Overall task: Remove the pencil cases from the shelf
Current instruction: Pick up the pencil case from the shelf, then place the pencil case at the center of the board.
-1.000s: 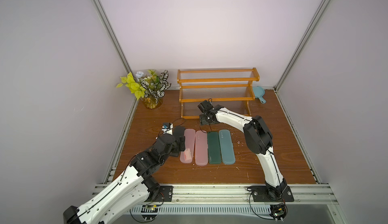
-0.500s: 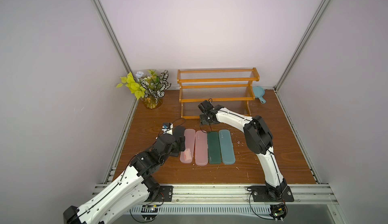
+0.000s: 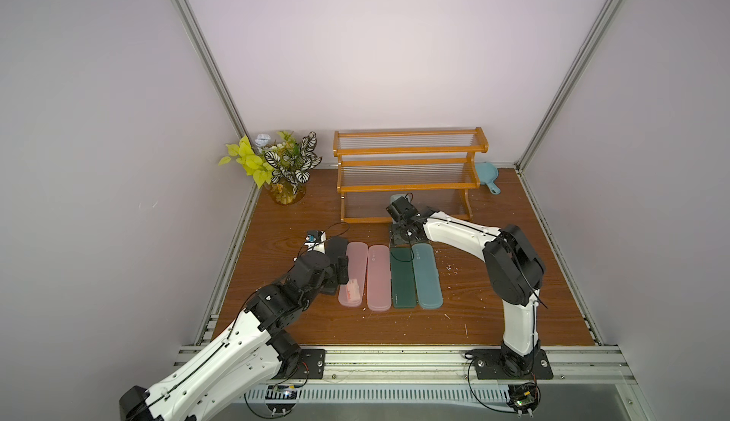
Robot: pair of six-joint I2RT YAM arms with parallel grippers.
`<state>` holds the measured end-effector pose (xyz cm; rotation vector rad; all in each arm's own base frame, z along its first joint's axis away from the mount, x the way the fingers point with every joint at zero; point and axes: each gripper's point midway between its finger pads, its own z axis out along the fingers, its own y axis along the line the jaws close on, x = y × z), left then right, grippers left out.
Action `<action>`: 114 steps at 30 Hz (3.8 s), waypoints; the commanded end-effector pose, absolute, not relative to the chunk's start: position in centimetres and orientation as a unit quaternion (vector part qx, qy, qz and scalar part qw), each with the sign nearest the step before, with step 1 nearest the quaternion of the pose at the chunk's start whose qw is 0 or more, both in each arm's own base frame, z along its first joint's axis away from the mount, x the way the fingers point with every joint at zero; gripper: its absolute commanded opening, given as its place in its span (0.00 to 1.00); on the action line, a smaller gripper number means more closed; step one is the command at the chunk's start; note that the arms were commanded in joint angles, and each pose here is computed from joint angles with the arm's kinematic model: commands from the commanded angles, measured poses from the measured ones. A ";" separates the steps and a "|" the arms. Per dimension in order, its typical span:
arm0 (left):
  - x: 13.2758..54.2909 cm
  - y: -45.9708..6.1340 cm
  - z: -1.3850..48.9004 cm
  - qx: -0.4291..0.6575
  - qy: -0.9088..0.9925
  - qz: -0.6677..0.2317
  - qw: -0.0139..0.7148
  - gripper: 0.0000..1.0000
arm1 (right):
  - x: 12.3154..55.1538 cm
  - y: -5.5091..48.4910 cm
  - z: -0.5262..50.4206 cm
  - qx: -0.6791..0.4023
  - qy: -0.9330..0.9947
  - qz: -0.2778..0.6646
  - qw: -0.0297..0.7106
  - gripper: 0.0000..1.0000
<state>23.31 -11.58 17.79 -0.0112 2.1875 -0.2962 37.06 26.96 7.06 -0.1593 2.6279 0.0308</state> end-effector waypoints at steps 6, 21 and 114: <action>23.7 -11.1 17.8 -0.017 0.884 -0.110 0.454 0.97 | 35.2 24.4 10.8 -0.052 0.951 0.035 0.304 0.72; 24.1 -11.4 17.9 -0.042 0.880 -0.127 0.456 0.97 | 27.1 17.5 9.7 -0.056 0.947 0.049 0.312 0.71; 33.1 -7.8 12.0 -0.098 0.904 -0.194 0.367 0.97 | 23.3 13.6 10.9 0.062 0.942 0.177 0.279 0.99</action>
